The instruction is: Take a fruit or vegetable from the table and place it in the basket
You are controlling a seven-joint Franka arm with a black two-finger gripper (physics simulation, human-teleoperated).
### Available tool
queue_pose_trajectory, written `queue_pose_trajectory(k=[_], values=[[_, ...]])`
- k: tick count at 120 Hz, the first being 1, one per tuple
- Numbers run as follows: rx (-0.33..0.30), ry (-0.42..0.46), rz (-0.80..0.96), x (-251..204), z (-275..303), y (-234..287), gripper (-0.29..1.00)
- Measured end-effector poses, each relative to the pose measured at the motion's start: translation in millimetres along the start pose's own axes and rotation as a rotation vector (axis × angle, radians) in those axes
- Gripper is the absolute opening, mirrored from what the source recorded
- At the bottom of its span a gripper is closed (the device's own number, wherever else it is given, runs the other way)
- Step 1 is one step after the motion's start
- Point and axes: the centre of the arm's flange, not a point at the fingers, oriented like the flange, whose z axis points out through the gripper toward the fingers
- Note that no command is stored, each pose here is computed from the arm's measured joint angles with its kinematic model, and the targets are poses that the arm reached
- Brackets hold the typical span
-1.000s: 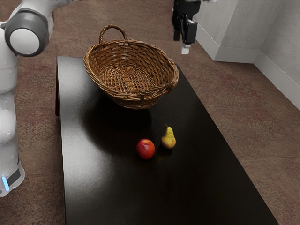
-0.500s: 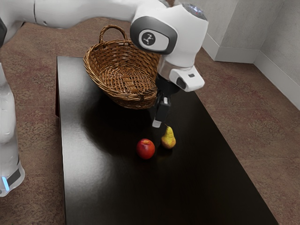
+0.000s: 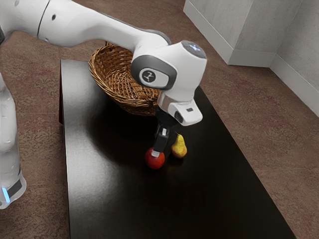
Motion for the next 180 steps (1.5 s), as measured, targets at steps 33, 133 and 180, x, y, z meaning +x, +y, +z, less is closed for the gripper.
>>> queue_pose_trajectory(k=[33,133,180], values=[[0.010,0.028,0.023,1,20,-24,0.70],[0.006,0.015,0.059,-9,74,-46,0.70],[-0.028,0.010,0.075,9,105,-50,0.70]])
